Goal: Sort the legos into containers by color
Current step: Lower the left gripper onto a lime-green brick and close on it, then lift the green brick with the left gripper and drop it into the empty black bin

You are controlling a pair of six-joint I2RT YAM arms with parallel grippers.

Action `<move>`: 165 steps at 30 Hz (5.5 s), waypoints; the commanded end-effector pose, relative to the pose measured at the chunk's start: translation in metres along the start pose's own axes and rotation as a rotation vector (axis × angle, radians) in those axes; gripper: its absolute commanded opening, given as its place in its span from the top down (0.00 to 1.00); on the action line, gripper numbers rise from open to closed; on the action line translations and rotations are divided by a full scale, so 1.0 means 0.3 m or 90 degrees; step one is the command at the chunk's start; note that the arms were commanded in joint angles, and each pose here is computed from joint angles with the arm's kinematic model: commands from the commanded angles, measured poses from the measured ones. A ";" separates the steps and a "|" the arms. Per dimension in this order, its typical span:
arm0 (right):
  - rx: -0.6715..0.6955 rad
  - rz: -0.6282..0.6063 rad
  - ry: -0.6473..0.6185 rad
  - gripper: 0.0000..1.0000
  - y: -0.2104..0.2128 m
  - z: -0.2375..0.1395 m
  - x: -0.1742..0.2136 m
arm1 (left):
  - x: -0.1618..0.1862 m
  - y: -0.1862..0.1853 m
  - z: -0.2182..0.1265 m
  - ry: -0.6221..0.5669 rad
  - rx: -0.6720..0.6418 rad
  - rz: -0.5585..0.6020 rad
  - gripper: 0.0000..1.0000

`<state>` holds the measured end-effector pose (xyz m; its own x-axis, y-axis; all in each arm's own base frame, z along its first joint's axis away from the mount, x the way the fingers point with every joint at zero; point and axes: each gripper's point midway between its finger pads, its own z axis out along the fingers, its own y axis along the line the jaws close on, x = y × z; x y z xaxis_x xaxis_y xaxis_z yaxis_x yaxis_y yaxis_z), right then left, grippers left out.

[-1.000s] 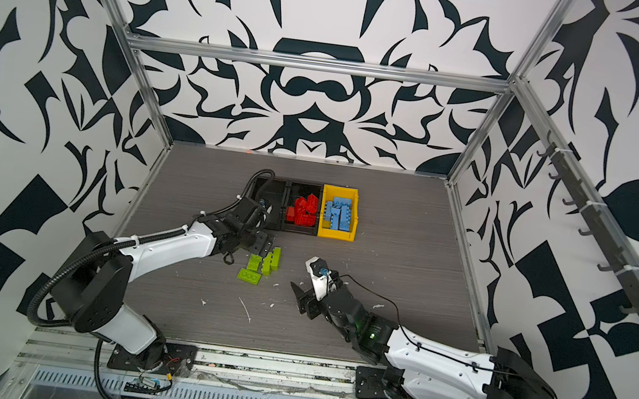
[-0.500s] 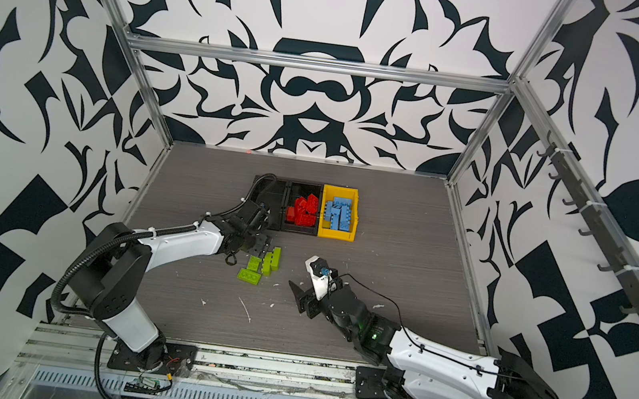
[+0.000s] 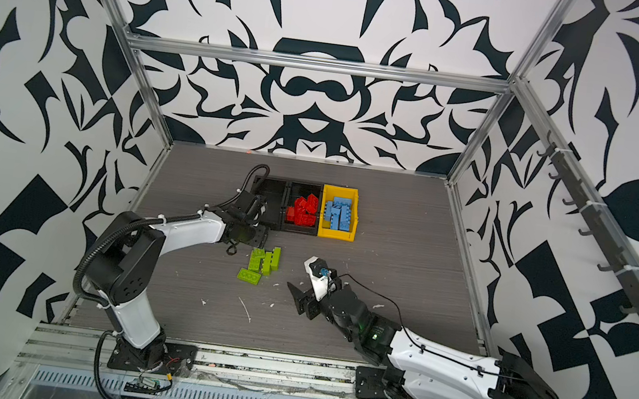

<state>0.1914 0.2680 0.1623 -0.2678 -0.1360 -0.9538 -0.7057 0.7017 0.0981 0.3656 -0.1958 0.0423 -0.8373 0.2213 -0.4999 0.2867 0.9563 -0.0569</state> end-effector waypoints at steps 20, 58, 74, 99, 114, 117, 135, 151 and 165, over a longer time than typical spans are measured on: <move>-0.016 -0.006 -0.005 0.18 0.030 0.025 -0.046 | 0.059 -0.058 -0.031 0.031 0.013 0.011 0.30; -0.008 -0.012 0.004 0.17 0.024 0.032 -0.041 | 0.130 0.001 -0.117 0.026 0.047 -0.059 0.10; -0.009 -0.012 0.007 0.17 0.025 0.034 -0.037 | 0.122 -0.050 -0.027 0.056 0.073 -0.049 0.27; -0.011 -0.016 0.024 0.17 0.030 0.052 -0.018 | 0.045 -0.069 0.061 0.053 0.071 0.023 0.49; -0.009 -0.017 0.027 0.16 0.030 0.056 -0.016 | 0.035 -0.081 -0.025 0.012 0.096 0.016 0.73; -0.008 -0.017 0.029 0.16 0.030 0.058 -0.014 | 0.026 -0.086 -0.036 0.006 0.101 0.018 0.77; -0.011 -0.016 0.029 0.16 0.033 0.058 -0.015 | -0.123 -0.091 -0.199 -0.063 0.097 0.004 0.82; -0.019 -0.011 0.027 0.16 0.040 0.057 -0.017 | -0.482 -0.096 -0.086 -0.095 0.054 0.018 0.84; -0.024 -0.009 0.022 0.16 0.044 0.054 -0.024 | -0.543 -0.010 -0.128 -0.152 0.103 -0.049 0.86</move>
<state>0.1914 0.2810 0.1416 -0.3100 -0.2239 -0.9240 -0.7263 0.6829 0.0782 0.4863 -0.2318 0.1236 -0.7639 0.1413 -0.6297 0.3072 0.9377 -0.1623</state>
